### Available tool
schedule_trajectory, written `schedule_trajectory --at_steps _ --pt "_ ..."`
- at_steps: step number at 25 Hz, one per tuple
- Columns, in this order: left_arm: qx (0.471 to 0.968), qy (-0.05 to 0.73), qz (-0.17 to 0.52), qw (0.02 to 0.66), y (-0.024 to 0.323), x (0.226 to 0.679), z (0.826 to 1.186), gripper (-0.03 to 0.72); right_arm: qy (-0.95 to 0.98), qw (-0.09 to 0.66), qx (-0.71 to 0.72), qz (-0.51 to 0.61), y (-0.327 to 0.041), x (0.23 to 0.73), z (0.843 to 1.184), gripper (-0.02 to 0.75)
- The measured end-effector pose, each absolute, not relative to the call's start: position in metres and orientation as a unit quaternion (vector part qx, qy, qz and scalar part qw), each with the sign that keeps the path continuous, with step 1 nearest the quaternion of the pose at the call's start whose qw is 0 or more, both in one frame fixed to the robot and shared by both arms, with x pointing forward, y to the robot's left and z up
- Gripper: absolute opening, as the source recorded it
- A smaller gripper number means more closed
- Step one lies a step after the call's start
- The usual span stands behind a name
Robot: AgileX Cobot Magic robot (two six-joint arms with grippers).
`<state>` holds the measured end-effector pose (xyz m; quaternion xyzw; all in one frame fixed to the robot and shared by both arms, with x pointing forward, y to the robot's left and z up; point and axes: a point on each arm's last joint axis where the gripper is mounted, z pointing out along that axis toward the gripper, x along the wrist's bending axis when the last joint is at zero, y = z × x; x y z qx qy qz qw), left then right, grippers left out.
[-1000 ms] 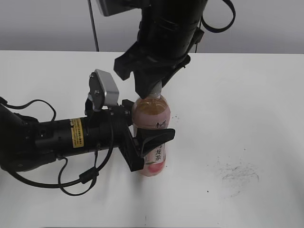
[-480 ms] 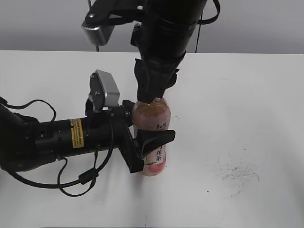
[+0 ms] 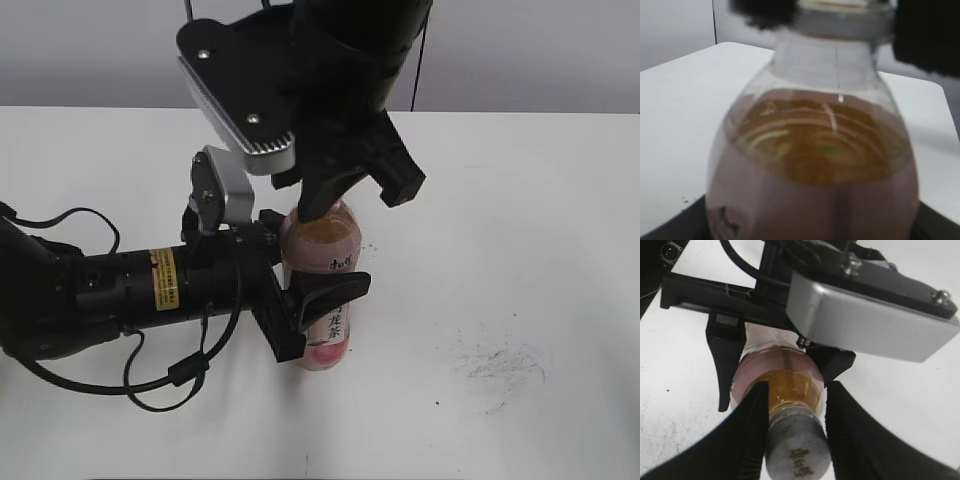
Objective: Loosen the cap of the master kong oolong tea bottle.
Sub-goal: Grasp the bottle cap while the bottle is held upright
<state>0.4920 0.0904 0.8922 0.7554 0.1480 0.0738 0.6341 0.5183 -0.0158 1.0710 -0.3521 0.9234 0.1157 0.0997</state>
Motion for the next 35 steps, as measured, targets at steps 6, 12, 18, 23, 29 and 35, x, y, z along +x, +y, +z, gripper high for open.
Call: schedule_trajectory --at_steps 6,12,18,23,29,35 --pt "0.756 0.149 0.074 0.633 0.0904 0.4922 0.8928 0.424 0.936 0.094 -0.315 0.122 -0.0154 0.518 1.0711 0.321" --pt "0.757 0.148 0.074 0.632 0.0904 0.4921 0.8928 0.424 0.964 0.081 -0.216 0.131 -0.0163 0.5189 1.0711 0.43" --pt "0.757 0.146 0.073 0.632 0.0903 0.4918 0.8927 0.424 0.984 0.045 -0.038 0.166 -0.0144 0.5146 1.0763 0.458" --pt "0.757 0.146 0.073 0.632 0.0903 0.4918 0.8927 0.424 0.966 0.019 0.179 0.183 -0.013 0.5169 1.0775 0.489" --pt "0.757 0.146 0.073 0.632 0.0903 0.4918 0.8927 0.424 0.925 0.017 0.346 0.156 -0.0195 0.5202 1.0756 0.491" --pt "0.757 0.147 0.073 0.632 0.0903 0.4918 0.8927 0.424 0.908 0.026 0.392 0.145 -0.0225 0.5221 1.0751 0.448"
